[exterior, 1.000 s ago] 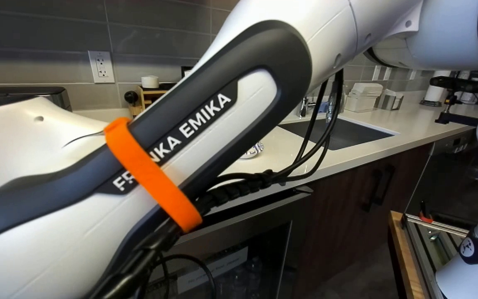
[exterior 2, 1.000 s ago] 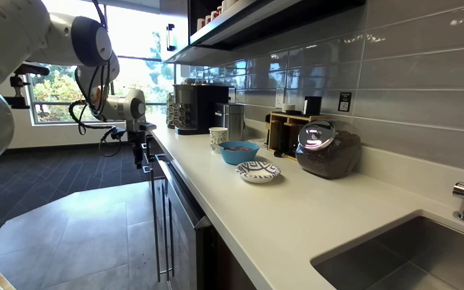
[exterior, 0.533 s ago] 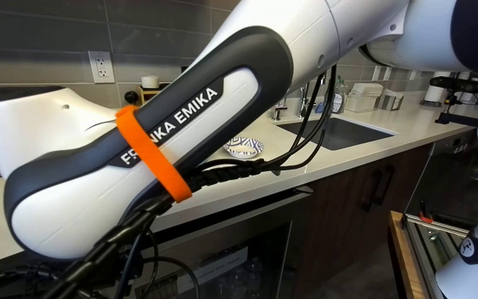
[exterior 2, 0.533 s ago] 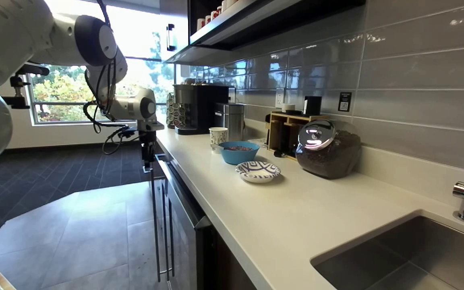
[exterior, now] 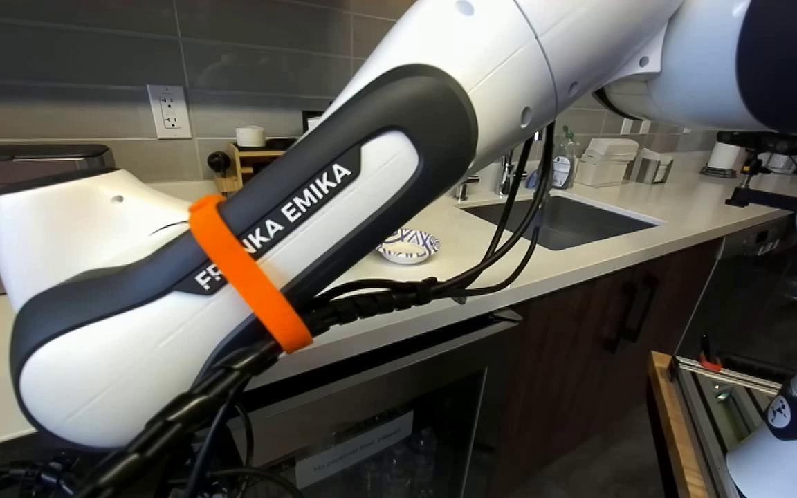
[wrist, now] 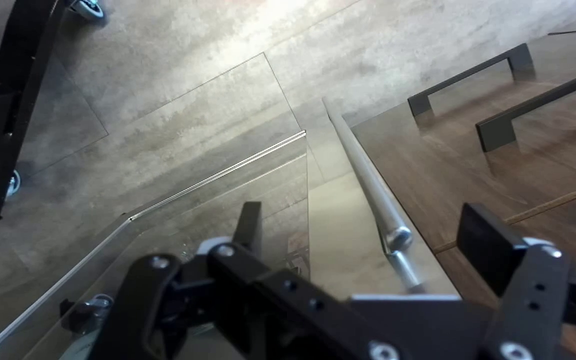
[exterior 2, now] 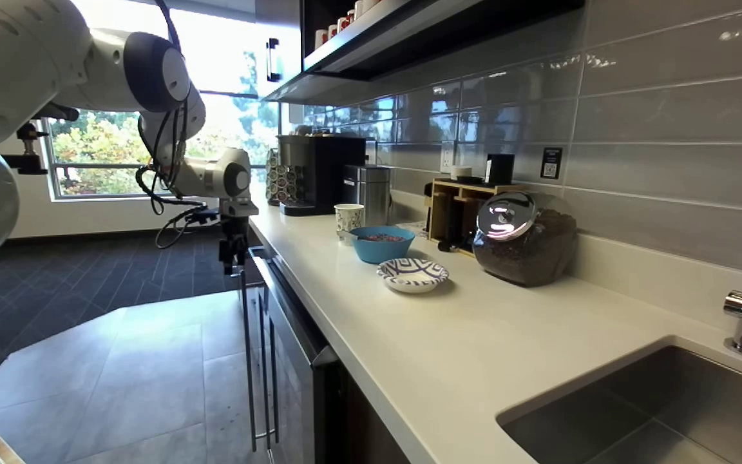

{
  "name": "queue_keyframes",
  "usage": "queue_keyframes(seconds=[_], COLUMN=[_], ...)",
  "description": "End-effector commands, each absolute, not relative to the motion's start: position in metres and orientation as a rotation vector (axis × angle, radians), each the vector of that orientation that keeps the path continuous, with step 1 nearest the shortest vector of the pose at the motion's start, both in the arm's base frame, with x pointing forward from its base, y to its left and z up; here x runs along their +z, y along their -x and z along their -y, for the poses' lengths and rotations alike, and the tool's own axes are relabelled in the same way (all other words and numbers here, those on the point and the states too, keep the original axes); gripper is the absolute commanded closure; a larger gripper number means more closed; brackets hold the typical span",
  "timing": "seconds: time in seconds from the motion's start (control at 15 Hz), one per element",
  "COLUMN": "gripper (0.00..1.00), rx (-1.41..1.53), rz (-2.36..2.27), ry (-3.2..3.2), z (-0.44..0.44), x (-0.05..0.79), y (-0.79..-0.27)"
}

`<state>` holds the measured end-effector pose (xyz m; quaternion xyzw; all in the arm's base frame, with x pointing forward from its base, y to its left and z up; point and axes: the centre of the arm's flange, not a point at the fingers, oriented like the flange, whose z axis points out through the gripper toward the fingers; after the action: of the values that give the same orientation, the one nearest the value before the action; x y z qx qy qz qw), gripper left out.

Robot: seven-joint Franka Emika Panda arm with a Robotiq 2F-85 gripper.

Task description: Open the clear cabinet door

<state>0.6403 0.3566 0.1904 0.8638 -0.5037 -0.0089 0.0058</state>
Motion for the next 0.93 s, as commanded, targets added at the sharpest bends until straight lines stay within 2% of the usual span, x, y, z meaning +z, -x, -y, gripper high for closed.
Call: queue_keyframes(seconds=[0.0,0.67,0.73,0.87], gripper=[0.0,0.0,0.2,0.33], rx=[-0.027,-0.165,-0.175,-0.181], rz=[1.579,1.956,1.981,2.021], ry=[-2.704,-2.443,-2.423,-2.386], z=[-0.357,-0.345,-0.345,-0.346], x=[0.191,0.173,0.171,0.169], y=[-0.641,-0.651,-0.651,-0.65])
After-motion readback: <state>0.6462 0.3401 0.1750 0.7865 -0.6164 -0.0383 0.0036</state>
